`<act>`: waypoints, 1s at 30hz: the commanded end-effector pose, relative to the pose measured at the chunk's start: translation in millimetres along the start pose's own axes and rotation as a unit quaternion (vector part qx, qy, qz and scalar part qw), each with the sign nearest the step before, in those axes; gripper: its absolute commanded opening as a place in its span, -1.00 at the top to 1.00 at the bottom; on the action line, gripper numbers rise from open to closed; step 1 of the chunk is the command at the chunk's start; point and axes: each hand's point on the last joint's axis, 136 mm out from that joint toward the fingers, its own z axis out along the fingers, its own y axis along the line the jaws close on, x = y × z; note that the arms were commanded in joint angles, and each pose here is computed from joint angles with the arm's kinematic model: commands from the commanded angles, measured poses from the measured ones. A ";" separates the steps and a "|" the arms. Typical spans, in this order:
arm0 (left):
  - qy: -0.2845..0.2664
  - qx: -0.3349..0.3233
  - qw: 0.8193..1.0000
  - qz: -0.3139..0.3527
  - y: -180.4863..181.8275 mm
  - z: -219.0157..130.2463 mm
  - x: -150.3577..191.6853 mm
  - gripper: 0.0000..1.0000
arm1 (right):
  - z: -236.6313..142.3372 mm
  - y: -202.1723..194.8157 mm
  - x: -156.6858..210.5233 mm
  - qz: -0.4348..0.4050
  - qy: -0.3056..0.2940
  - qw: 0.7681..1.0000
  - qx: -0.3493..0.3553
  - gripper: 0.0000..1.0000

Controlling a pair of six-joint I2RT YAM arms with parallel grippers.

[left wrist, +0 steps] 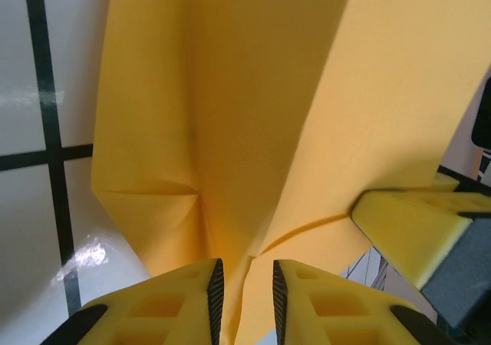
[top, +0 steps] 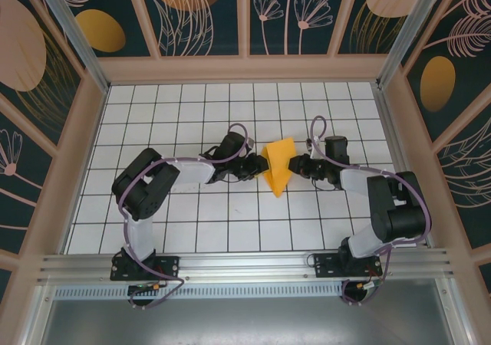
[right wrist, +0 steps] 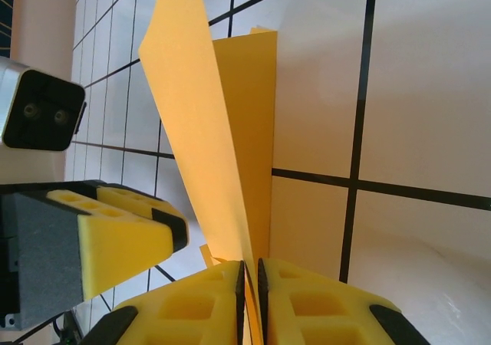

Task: Fold a paper plane with a square sheet of paper (fold left side to right side)
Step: Fold the wing for the fifth time at the center of the table.

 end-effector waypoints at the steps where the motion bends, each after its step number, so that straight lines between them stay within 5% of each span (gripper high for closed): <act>1: -0.010 -0.006 1.000 -0.010 2.6 6.1 -11.6 0.49 | -1.9 11.4 -3.6 -0.010 -0.001 1.000 -0.011 0.61; 14: -0.017 -0.017 0.999 -0.033 23.5 12.4 -15.6 0.65 | -0.4 23.7 15.0 0.020 0.024 0.999 -0.041 0.00; 30: -0.017 -0.041 0.997 -0.058 47.4 18.7 -10.2 0.68 | 21.2 30.4 48.8 0.038 0.086 0.995 -0.025 0.03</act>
